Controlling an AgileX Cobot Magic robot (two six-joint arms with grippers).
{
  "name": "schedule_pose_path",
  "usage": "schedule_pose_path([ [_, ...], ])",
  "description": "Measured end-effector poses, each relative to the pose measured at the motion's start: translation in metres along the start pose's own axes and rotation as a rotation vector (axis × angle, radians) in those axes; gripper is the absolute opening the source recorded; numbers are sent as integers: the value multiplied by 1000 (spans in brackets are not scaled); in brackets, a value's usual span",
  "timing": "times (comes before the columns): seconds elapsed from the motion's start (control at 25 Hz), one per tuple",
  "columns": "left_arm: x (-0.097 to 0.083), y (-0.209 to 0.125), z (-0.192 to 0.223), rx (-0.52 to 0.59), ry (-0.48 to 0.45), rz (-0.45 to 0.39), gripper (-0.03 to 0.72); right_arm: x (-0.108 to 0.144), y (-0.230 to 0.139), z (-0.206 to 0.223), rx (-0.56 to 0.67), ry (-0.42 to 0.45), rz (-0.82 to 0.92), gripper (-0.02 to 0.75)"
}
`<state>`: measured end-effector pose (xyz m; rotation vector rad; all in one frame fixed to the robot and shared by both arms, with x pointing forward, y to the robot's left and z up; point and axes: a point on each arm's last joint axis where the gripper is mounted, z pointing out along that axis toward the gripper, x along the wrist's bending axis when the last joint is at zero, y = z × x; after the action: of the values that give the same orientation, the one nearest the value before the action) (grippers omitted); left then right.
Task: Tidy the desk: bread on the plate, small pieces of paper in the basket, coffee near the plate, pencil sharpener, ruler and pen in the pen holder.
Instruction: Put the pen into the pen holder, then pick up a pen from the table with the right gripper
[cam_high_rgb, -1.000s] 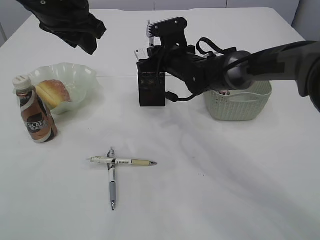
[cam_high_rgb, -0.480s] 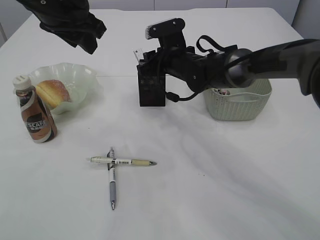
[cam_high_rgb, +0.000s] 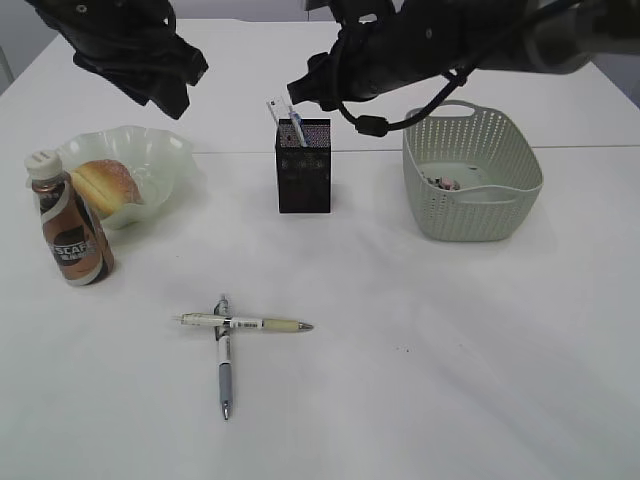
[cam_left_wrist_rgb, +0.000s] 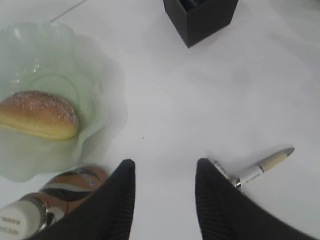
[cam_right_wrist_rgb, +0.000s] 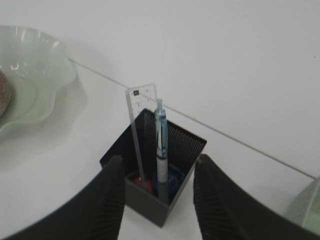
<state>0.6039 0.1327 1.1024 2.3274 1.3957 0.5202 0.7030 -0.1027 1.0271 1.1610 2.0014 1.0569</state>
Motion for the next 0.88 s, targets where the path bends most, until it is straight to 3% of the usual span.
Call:
schedule_pose_path([
  [0.16,0,-7,-3,90,-1,-2,299,4,9,-25,90,24,-6,333],
  [0.32,2,-6,-17,124,4,-57,299,21,17,-45,153,64,-28,333],
  [0.68,16,-5,-106,-83,60,-172,298,57,5,-60,333,205,-252,333],
  [0.88,22,-16,-147,-166,78,-185,298,66,-5,-67,424,364,-370,333],
])
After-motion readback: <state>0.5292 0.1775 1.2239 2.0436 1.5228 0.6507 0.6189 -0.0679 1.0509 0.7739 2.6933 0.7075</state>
